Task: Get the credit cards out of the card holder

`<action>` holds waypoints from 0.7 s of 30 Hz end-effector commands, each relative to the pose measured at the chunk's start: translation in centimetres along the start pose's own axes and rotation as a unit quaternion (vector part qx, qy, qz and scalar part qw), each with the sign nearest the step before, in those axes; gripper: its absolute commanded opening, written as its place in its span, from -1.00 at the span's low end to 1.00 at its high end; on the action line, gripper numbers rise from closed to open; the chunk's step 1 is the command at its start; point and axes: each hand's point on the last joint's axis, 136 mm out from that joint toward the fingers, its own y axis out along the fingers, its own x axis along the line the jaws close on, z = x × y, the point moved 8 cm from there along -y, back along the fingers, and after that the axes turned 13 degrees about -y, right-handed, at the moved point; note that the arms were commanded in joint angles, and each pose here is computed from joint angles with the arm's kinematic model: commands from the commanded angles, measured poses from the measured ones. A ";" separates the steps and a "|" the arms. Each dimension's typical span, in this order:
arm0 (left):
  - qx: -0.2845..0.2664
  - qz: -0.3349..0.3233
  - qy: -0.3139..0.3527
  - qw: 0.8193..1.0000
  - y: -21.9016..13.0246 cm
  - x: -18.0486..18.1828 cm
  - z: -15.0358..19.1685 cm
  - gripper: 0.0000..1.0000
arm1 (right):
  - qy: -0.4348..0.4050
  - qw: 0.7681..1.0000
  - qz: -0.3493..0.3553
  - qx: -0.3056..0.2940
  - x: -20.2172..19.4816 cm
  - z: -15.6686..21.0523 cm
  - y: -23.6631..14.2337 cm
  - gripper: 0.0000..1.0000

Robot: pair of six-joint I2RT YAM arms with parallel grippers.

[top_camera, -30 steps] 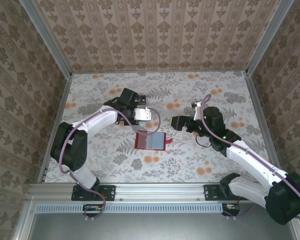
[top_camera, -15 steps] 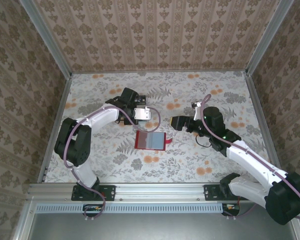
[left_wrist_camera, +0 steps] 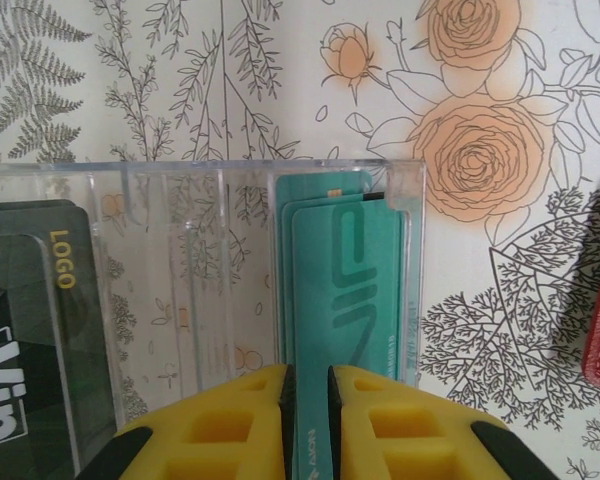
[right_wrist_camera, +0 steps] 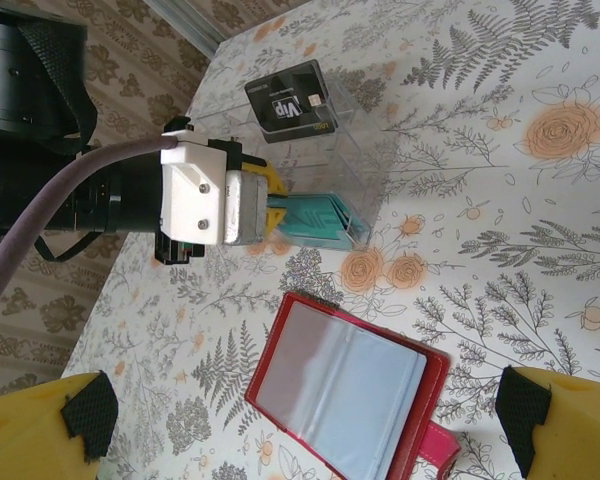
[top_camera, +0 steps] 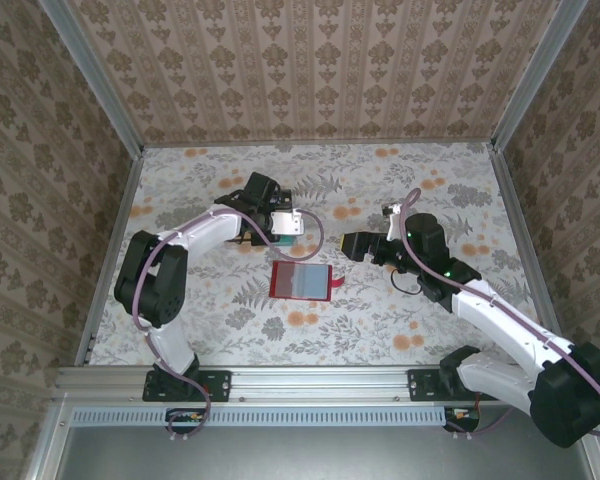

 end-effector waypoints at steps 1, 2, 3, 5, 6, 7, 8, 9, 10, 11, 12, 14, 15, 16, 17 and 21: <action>0.000 -0.006 -0.007 1.000 0.0 0.7 -0.3 -0.63 | 0.005 1.000 0.008 -0.007 -0.1 -0.3 -0.1 1.00; -0.001 -0.005 -0.007 1.000 0.0 0.7 -0.3 -0.63 | 0.005 1.000 0.008 -0.007 -0.1 -0.3 -0.1 1.00; -0.002 -0.005 -0.009 1.000 -0.1 0.7 -0.3 -0.64 | 0.005 1.000 0.008 -0.007 -0.2 -0.3 -0.1 1.00; -0.005 -0.007 -0.013 1.000 -0.3 0.7 -0.4 -0.63 | 0.005 1.000 0.007 -0.007 -0.1 -0.3 0.0 1.00; -0.009 -0.010 -0.017 1.000 -0.5 0.8 -0.4 -0.63 | 0.006 1.000 0.008 -0.007 -0.2 -0.3 0.0 1.00; -0.015 -0.013 -0.022 1.000 -0.8 0.8 -0.6 -0.63 | 0.006 1.000 0.008 -0.008 -0.2 -0.3 0.0 1.00; -0.024 -0.018 -0.028 0.999 -1.2 0.9 -0.7 -0.63 | 0.006 1.000 0.009 -0.007 -0.2 -0.3 0.0 1.00; -0.034 -0.024 -0.034 0.999 -1.7 1.0 -0.9 -0.60 | 0.005 1.000 0.009 -0.007 -0.2 -0.3 0.0 1.00; -0.042 -0.032 -0.044 0.998 -2.1 1.1 -1.0 -0.57 | 0.005 1.000 0.010 -0.006 -0.2 -0.2 0.0 1.00; -0.054 -0.039 -0.058 0.996 -2.8 1.3 -1.1 -0.53 | 0.005 1.000 0.012 -0.006 -0.2 -0.2 0.0 1.00; -0.066 -0.047 -0.074 0.994 -3.6 1.5 -1.2 -0.50 | 0.005 1.000 0.014 -0.007 -0.3 -0.2 -0.1 1.00; -0.089 -0.060 -0.108 0.988 -5.2 1.9 -1.5 -0.37 | 0.002 1.000 0.017 -0.006 -0.3 -0.2 -0.1 1.00; -0.102 -0.069 -0.129 0.984 -6.1 2.2 -1.5 -0.20 | 0.002 1.000 0.021 -0.006 -0.4 -0.2 -0.1 1.00; -0.116 -0.075 -0.145 0.980 -7.0 2.3 -1.6 -0.09 | 0.000 1.000 0.023 -0.007 -0.4 -0.2 -0.1 1.00; -0.131 -0.081 -0.161 0.975 -7.9 2.2 -1.6 0.03 | 0.000 1.000 0.027 -0.008 -0.5 -0.3 -0.2 1.00; -0.187 -0.122 -0.229 0.948 -11.3 2.0 -1.2 1.00 | -0.002 0.999 0.036 -0.005 -0.7 -0.3 0.0 1.00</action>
